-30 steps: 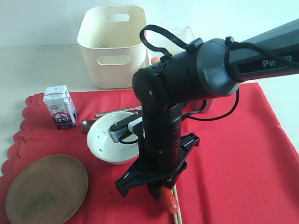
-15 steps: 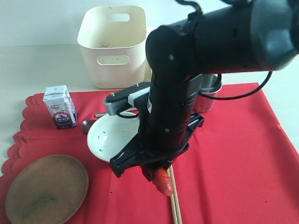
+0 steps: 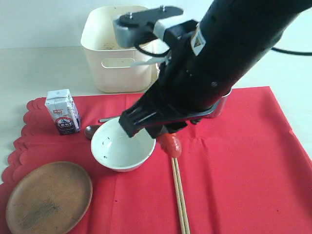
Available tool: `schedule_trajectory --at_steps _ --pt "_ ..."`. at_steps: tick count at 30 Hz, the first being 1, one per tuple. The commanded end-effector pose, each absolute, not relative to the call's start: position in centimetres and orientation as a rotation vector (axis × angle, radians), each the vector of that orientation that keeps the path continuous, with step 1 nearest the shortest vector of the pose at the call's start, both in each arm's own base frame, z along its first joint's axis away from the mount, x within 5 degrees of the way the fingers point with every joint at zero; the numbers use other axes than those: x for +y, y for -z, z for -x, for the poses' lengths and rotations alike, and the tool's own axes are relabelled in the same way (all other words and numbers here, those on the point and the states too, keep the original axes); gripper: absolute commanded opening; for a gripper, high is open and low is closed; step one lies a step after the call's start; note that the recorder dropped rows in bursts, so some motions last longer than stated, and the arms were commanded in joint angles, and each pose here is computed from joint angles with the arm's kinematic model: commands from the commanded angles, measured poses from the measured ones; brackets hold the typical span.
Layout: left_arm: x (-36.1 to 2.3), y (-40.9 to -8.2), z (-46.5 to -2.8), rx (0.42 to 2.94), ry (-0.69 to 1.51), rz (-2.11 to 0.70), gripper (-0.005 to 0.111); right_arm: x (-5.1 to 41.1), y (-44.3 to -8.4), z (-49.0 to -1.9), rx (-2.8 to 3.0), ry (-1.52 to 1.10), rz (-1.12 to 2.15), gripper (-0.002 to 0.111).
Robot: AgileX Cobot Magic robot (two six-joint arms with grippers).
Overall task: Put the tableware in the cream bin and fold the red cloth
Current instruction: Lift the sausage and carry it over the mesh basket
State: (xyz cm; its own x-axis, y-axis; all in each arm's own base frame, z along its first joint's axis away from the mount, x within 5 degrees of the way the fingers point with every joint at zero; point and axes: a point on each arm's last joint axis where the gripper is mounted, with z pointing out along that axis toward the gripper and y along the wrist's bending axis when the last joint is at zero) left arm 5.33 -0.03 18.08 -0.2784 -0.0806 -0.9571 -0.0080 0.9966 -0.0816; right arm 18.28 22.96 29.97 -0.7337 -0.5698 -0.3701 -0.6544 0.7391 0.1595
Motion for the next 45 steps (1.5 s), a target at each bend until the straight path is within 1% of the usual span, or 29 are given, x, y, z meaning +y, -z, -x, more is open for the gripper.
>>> schedule_trajectory --at_steps 1,2,4,6,14,19,28,45 --pt "0.0 -18.1 -5.3 1.837 0.07 0.065 0.0 21.5 -33.8 -18.4 2.486 -0.31 0.94 0.006" --pt "0.0 -18.1 -5.3 1.837 0.07 0.065 0.0 21.1 -34.9 -18.7 2.433 -0.266 0.931 0.006" --pt "0.0 -18.1 -5.3 1.837 0.07 0.065 0.0 20.4 -35.8 -19.6 2.383 -0.179 0.9 0.006" --pt "0.0 -18.1 -5.3 1.837 0.071 0.067 0.0 19.4 -36.2 -20.7 2.377 -0.147 0.838 0.006" --pt "0.0 -18.1 -5.3 1.837 0.071 0.067 0.0 13.9 -36.1 -26.2 2.364 -0.037 0.613 0.006" --pt "0.0 -18.1 -5.3 1.837 0.071 0.067 0.0 12.3 -34.8 -29.6 2.415 -0.009 0.519 0.006" --pt "0.0 -18.1 -5.3 1.837 0.071 0.067 0.0 12.2 -32.3 -34.5 2.493 -0.055 0.472 0.006" --pt "0.0 -18.1 -5.3 1.837 0.071 0.067 0.0 15.2 -27.1 -42.7 2.493 -0.066 0.502 0.006"
